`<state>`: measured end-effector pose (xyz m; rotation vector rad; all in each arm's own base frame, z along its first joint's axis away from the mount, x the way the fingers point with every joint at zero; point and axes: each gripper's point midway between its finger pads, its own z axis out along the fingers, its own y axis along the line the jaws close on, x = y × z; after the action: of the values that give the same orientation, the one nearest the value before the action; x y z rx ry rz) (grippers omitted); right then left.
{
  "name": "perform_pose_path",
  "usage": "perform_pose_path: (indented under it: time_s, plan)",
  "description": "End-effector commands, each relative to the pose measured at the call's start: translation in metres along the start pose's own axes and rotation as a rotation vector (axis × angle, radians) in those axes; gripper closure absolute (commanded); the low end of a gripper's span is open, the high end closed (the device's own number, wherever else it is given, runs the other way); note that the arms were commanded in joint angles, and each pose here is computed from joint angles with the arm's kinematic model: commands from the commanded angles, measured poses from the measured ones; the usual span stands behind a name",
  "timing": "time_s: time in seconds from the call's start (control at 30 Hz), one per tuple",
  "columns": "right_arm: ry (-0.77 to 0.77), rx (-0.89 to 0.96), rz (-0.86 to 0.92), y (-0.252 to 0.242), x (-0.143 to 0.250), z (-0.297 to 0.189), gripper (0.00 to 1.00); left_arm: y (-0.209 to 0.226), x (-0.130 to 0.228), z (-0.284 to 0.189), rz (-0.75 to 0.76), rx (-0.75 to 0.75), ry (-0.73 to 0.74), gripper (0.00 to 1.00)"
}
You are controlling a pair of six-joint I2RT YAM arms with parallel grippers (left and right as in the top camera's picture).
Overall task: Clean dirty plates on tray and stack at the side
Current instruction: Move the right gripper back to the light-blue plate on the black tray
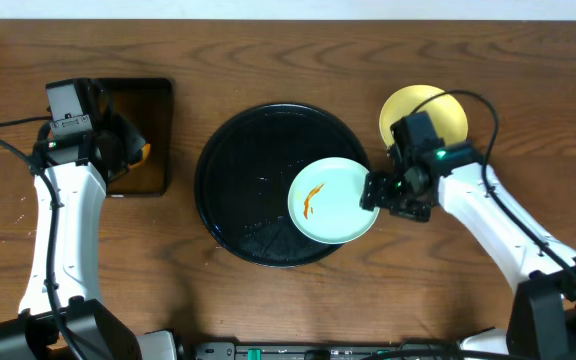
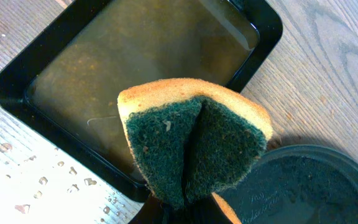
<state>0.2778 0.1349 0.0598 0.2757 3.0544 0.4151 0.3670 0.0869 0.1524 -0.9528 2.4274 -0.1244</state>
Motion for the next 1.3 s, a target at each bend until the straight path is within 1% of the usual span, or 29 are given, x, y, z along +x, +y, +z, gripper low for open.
perform_pose_path:
  time_s: [0.0,0.27,0.43,0.5,0.57,0.67,0.7,0.77,0.93,1.07,1.1,1.27]
  plan:
    - [-0.011,0.005,0.048,-0.003,0.001,0.009,0.21,0.003,0.003,0.004,0.003,-0.006,0.013,0.92]
    - [-0.011,-0.077,0.115,0.0,0.009,0.034,0.23,0.003,0.003,0.004,0.003,-0.006,0.013,0.92]
    - [-0.015,-0.175,0.101,0.012,0.009,0.041,0.3,0.003,0.003,0.004,0.003,-0.007,0.013,0.92]
    - [-0.021,-0.197,0.104,0.016,0.007,0.041,0.31,0.003,0.003,0.004,0.003,-0.007,0.013,0.92]
    - [-0.019,-0.198,0.125,0.017,0.007,0.041,0.37,0.003,0.003,0.004,0.003,-0.007,0.013,0.92]
    - [-0.023,-0.201,0.136,0.018,0.006,0.041,0.5,0.003,0.003,0.004,0.003,-0.007,0.013,0.92]
    - [-0.026,-0.203,0.135,0.018,0.005,0.041,0.52,0.003,0.002,0.004,0.003,-0.007,0.012,0.92]
    - [-0.033,-0.208,0.132,0.019,0.004,0.041,0.52,0.003,0.003,0.004,0.003,-0.007,0.013,0.92]
    - [-0.034,-0.212,0.131,0.019,0.004,0.041,0.63,0.003,0.003,0.004,0.003,-0.007,0.013,0.92]
    - [-0.04,-0.245,0.118,0.026,0.001,0.04,0.81,0.003,0.003,0.004,0.003,-0.007,0.012,0.92]
    - [-0.049,-0.252,0.107,0.028,-0.001,0.039,0.84,0.003,0.002,0.004,0.003,-0.007,0.012,0.92]
    - [-0.106,-0.348,0.03,0.048,-0.015,0.032,0.89,0.003,0.002,0.004,0.003,-0.007,0.012,0.92]
